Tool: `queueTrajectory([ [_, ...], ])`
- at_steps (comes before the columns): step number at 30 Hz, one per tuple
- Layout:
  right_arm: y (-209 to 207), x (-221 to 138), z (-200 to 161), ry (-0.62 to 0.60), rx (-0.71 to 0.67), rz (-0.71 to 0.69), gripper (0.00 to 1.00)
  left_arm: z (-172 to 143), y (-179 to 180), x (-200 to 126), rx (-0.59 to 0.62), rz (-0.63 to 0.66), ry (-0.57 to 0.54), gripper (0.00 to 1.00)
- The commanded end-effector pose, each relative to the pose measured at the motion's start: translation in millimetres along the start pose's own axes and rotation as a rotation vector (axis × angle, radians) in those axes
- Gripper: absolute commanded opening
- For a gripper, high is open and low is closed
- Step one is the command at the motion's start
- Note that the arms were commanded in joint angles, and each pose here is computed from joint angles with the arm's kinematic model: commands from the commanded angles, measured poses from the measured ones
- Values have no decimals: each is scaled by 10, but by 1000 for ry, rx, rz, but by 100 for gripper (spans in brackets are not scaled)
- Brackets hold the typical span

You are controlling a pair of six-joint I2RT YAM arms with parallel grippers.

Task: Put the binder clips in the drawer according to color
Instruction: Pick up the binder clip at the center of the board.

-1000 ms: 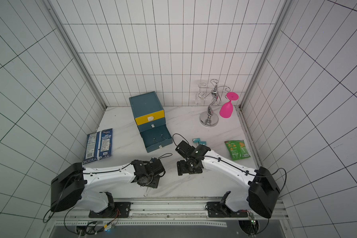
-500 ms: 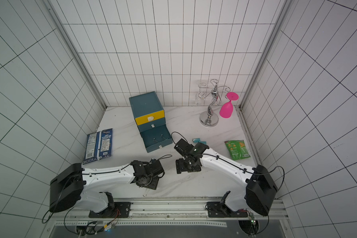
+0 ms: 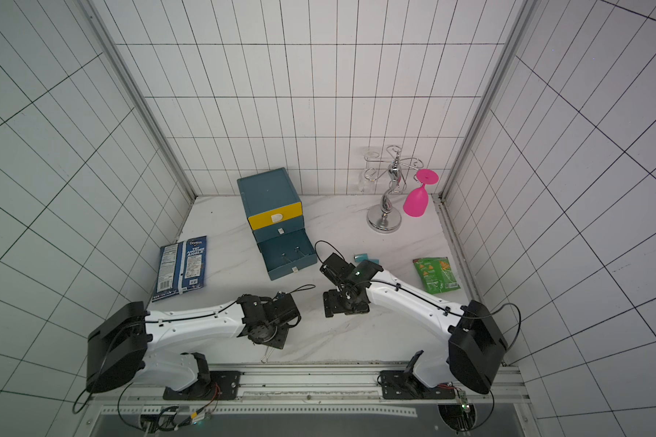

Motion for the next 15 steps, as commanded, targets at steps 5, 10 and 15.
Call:
queueTrajectory([
  [5, -81, -129, 96, -45, 29, -4, 82, 203, -41, -470, -13, 13, -136, 43],
  [10, -95, -210, 164, -63, 49, 32, 81, 421, -5, -666, -43, 15, -190, 43],
  [15, -112, -292, 227, -82, 65, 69, 81, 747, 203, -905, -122, -11, -259, 42],
])
Point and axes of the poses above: each gripper's point midway between its finger pads, its own x axis out along the fingers, its own y axis along the line the jaws close on, z = x × y, the point moved 8 cm from there along -x, back along the fingers
